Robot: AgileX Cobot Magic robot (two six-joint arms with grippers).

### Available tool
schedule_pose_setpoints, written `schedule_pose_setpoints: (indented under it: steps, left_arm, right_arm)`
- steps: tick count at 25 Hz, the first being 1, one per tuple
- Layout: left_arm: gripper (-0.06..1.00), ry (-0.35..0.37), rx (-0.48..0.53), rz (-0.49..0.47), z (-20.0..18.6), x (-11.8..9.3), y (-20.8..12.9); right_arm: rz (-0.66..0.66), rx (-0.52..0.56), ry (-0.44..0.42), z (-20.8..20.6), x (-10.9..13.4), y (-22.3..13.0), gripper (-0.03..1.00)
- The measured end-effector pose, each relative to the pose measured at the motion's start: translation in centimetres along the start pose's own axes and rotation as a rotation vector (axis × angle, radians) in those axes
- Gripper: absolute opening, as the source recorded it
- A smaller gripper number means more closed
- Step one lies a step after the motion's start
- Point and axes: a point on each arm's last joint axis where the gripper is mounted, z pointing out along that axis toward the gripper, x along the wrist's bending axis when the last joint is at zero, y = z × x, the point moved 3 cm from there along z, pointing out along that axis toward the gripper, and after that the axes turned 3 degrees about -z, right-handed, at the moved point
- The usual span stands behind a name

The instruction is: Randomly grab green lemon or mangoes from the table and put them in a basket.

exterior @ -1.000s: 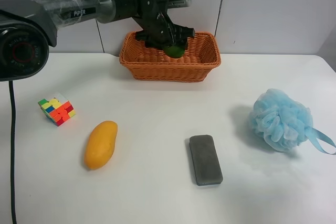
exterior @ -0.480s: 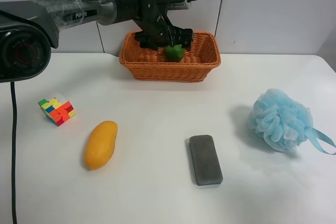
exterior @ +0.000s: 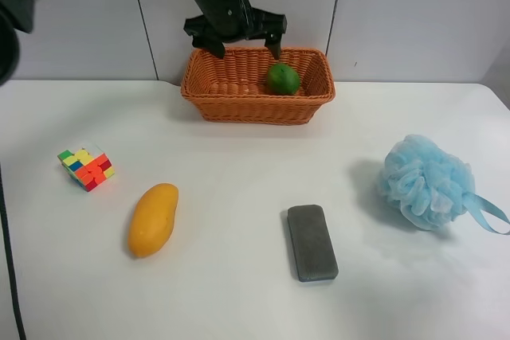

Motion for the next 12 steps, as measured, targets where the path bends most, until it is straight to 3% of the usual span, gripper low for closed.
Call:
schedule_pose_setpoints:
  steps: [6,12]
  left_arm:
    - [0.99,0.032,0.045,0.063,-9.2,-0.2,1.0]
    - [0.99,0.055,0.033,0.14,-14.9,-0.1,1.4]
  right_arm:
    - [0.0,0.0,0.0,0.0,0.0,0.0,0.99]
    - [0.0,0.0,0.0,0.0,0.0,0.0,0.99]
